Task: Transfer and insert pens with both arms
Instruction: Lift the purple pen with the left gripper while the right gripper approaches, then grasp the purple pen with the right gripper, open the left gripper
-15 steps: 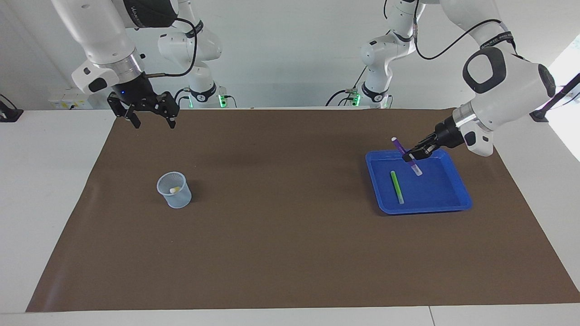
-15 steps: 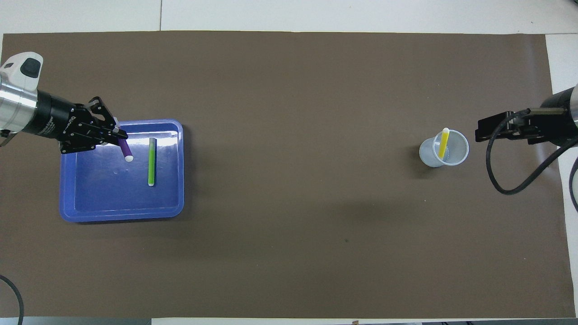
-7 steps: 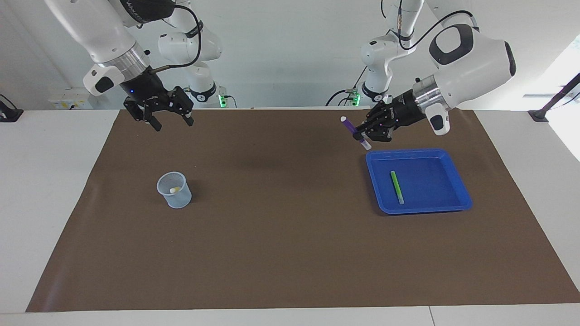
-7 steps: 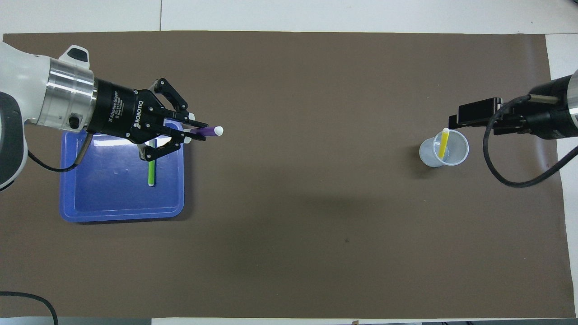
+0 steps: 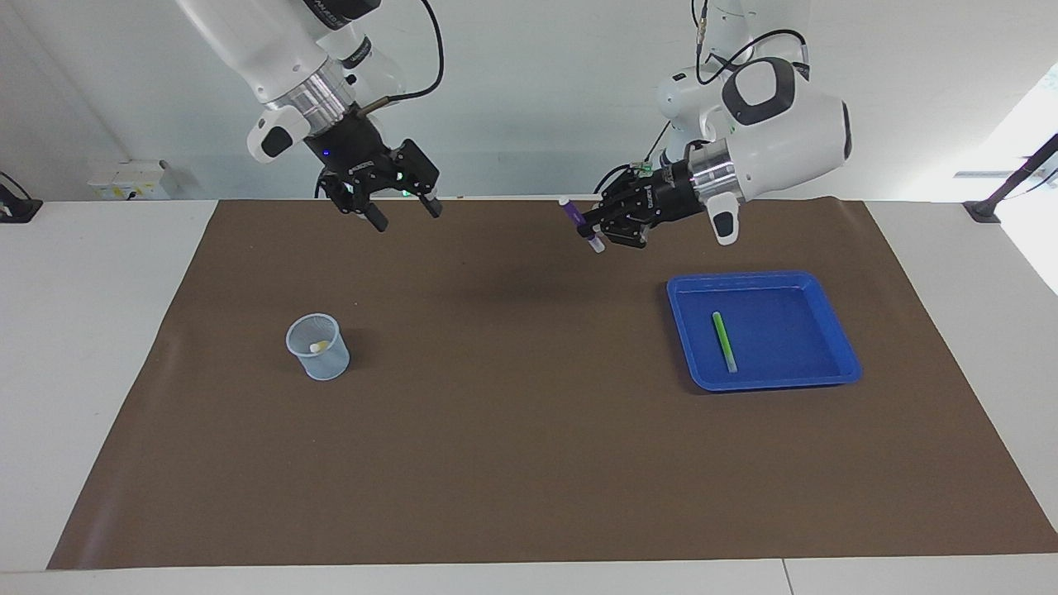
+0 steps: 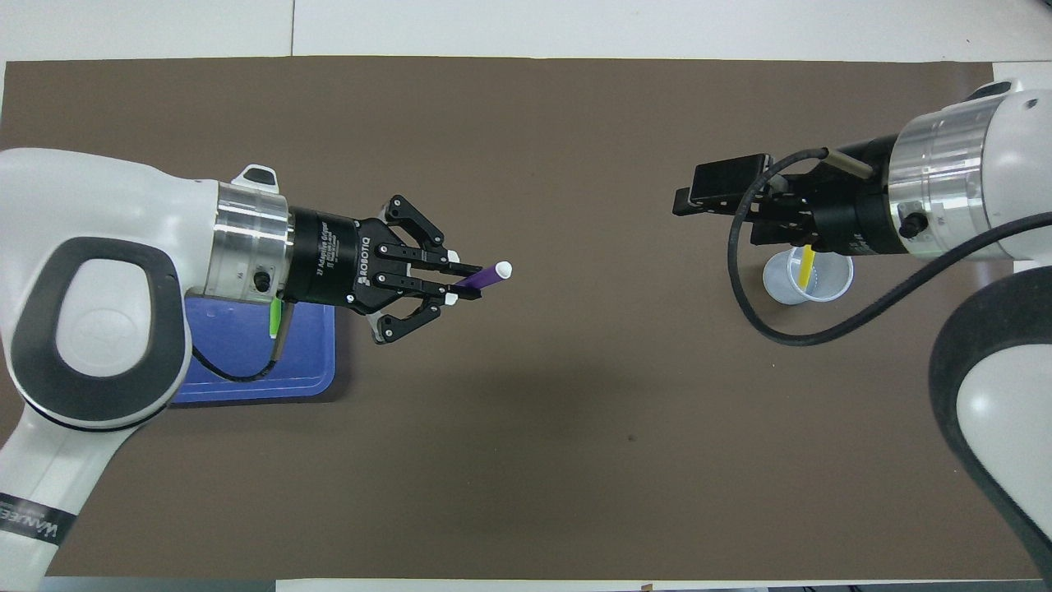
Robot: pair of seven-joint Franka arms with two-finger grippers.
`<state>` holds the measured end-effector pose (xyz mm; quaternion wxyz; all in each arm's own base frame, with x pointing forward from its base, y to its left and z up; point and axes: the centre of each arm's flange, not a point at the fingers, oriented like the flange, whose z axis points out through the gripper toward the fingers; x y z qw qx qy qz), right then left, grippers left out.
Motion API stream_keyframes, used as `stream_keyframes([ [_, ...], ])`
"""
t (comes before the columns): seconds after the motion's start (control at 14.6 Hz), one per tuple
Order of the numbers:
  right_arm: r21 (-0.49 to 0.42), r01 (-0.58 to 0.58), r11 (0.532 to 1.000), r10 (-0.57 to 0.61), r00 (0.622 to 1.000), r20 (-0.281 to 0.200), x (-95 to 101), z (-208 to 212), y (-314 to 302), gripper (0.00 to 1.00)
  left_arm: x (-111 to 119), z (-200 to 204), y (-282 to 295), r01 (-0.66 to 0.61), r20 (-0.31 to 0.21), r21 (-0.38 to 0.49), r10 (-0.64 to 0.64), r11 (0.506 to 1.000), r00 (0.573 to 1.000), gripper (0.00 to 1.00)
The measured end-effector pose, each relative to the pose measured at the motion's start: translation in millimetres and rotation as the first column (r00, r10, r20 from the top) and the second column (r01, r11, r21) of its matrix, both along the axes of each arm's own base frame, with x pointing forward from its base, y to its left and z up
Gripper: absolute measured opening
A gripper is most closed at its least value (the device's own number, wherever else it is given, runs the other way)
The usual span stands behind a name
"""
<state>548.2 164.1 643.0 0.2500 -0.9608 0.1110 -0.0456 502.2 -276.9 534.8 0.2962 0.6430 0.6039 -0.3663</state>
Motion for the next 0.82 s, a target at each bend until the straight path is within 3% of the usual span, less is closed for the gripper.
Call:
stream_keyframes([
  [0.27, 0.037, 0.033, 0.999, -0.033, 0.999, 0.003, -6.7, -0.3, 42.5, 1.0, -18.0, -4.0, -23.3, -0.095, -0.008, 0.008, 0.095, 0.995, 0.995, 0.17],
  [0.82, 0.041, -0.018, 0.999, 0.019, 1.0, -0.016, -22.8, -17.1, 96.3, 1.0, -21.3, -0.9, -36.0, -0.164, -0.017, -0.008, 0.164, 0.986, 0.986, 0.17],
])
